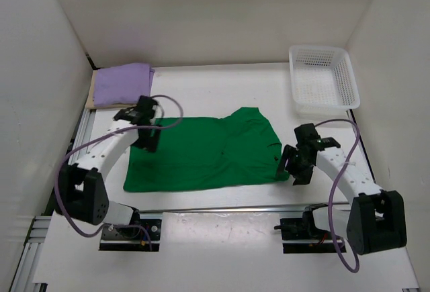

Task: Fold and stack the t-shirts
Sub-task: Fold the flattened tshirt in 1/3 of the way

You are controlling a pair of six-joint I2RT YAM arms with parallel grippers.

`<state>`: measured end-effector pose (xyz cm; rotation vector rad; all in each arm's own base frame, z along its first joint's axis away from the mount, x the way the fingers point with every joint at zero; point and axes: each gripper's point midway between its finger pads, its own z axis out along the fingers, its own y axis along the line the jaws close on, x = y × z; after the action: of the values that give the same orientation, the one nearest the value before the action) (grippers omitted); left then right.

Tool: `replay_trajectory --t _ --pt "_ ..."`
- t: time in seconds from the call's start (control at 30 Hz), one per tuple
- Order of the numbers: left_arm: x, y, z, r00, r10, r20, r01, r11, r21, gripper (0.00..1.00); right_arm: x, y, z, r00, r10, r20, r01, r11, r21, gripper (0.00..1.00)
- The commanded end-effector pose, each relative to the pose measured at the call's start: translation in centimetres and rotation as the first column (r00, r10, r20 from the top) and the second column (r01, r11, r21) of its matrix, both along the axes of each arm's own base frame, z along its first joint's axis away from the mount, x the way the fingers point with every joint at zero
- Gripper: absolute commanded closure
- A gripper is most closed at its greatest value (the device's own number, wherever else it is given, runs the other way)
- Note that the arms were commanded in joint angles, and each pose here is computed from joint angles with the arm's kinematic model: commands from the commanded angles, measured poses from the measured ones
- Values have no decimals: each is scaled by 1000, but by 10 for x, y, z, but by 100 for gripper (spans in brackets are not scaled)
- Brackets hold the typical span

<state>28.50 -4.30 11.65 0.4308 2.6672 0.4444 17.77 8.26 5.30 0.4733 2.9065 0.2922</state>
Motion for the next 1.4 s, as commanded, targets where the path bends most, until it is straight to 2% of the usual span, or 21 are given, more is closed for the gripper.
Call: replay_trajectory --t 0.0,0.17,0.3,0.47,0.73,0.97,1.13,1.37 --pt "-64 65 -32 965 195 -178 -192 981 33 0 -13 2 -1 997 -81 -10 81 997 15 27" --pt "-113 93 -58 904 333 -268 -340 940 19 0 -18 5 -16 994 -105 -10 105 994 18 30" --pt "-129 103 -80 874 387 -293 -397 917 29 0 -10 -1 -30 989 -150 -1 150 988 -22 36" --pt "-125 103 -95 861 399 -316 -417 909 13 0 4 -9 -40 981 -190 -27 187 979 -77 46" --pt "-120 104 -99 852 410 -327 -434 901 -2 0 21 -11 -29 977 -213 25 214 975 -63 49" --pt "-126 108 -98 845 434 -313 -459 889 -8 0 10 -8 -23 985 -174 -8 174 984 -23 52" --pt "-121 97 -87 849 414 -330 -463 883 -82 0 16 -7 -16 983 -183 20 183 983 1 53" --pt "-110 69 -80 854 350 -385 -460 854 -243 0 19 -15 -36 977 -212 -32 211 977 -20 52"
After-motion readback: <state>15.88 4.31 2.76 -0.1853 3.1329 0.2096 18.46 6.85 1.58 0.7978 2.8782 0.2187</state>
